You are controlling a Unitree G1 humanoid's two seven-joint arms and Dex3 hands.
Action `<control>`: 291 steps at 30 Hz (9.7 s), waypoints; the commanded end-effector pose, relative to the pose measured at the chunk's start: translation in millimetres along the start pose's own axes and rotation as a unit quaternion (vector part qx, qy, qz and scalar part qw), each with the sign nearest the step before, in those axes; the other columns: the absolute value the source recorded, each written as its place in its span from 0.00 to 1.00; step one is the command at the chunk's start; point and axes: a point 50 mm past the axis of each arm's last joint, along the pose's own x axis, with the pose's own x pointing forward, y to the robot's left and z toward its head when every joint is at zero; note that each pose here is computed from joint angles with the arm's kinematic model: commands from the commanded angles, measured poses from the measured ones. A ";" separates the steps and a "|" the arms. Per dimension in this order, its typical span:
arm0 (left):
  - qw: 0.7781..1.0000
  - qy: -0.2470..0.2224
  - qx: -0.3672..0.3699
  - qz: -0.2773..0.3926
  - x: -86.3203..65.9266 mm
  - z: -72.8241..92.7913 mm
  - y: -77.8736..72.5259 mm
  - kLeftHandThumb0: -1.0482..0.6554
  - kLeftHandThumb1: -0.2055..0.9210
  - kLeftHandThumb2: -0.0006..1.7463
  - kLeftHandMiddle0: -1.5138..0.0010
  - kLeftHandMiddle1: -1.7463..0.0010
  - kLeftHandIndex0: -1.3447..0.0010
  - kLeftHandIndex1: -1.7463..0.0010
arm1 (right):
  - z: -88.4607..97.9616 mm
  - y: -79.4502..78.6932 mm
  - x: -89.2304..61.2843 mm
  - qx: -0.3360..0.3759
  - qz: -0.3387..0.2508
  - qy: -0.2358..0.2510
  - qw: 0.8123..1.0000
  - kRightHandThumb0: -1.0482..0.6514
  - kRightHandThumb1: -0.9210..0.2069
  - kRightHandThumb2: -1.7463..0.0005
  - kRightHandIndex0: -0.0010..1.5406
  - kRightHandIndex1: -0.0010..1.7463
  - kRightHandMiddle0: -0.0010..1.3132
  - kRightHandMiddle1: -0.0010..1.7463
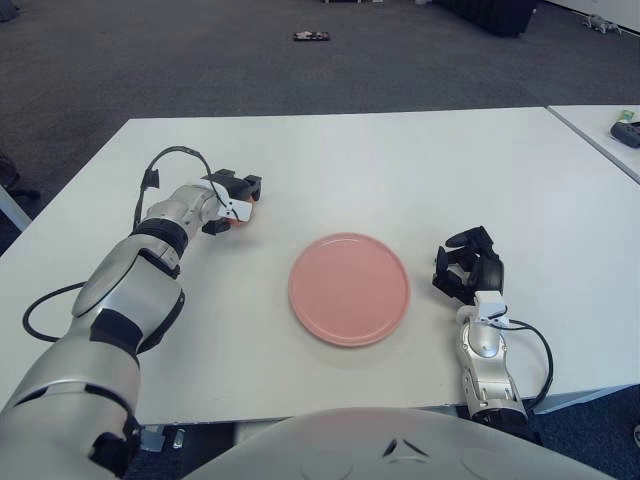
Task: Put the apple into the plate.
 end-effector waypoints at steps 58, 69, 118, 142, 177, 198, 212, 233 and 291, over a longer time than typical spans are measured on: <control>0.818 -0.130 -0.554 0.088 -4.5 14.1 -5.6 0.61 0.09 1.00 0.36 0.07 0.48 0.00 | 2.3 1.5 2.5 0.003 -0.001 -0.008 1.000 0.37 0.36 0.39 0.42 0.82 0.34 1.00; 0.791 -0.185 -0.575 0.100 -8.7 22.1 9.5 0.61 0.09 1.00 0.36 0.07 0.48 0.00 | 2.3 1.0 3.6 -0.001 0.006 -0.011 1.000 0.37 0.35 0.39 0.46 0.82 0.34 1.00; 0.835 -0.463 -0.295 0.044 -97.5 140.6 4.7 0.61 0.08 1.00 0.35 0.09 0.47 0.00 | -0.1 -0.5 3.7 0.002 -0.006 0.011 1.000 0.37 0.36 0.39 0.42 0.85 0.34 1.00; 0.858 -0.501 -0.099 0.058 -89.4 155.2 -18.1 0.61 0.09 0.99 0.35 0.11 0.48 0.00 | 0.2 -1.4 2.5 -0.002 -0.008 0.009 1.000 0.37 0.35 0.39 0.43 0.85 0.34 1.00; 0.828 -0.499 -0.182 0.182 -93.4 164.7 -25.1 0.44 0.76 0.49 0.94 0.18 0.82 0.03 | 0.4 -2.0 2.6 -0.002 0.002 0.017 1.000 0.38 0.33 0.41 0.40 0.83 0.33 1.00; 0.809 -0.487 -0.255 0.209 -91.9 160.0 -20.0 0.11 0.78 0.47 1.00 1.00 1.00 0.97 | -1.5 -2.1 1.7 0.003 0.003 0.022 1.000 0.37 0.35 0.39 0.39 0.86 0.34 1.00; 0.749 -0.521 -0.319 0.257 -97.2 145.4 -4.3 0.02 0.82 0.40 1.00 1.00 1.00 1.00 | -2.3 -2.0 2.0 0.006 0.005 0.021 1.000 0.37 0.38 0.37 0.41 0.86 0.36 1.00; 0.505 -0.388 -0.622 0.455 -98.8 121.7 22.0 0.07 1.00 0.46 1.00 1.00 1.00 1.00 | -3.9 -2.5 3.1 0.000 0.006 0.014 1.000 0.37 0.39 0.36 0.42 0.86 0.36 1.00; 0.617 -0.088 -0.740 0.254 -50.1 61.2 -127.7 0.30 0.34 0.86 0.15 0.00 0.45 0.00 | 4.1 3.9 6.9 0.000 0.027 -0.012 1.000 0.38 0.33 0.41 0.43 0.81 0.32 1.00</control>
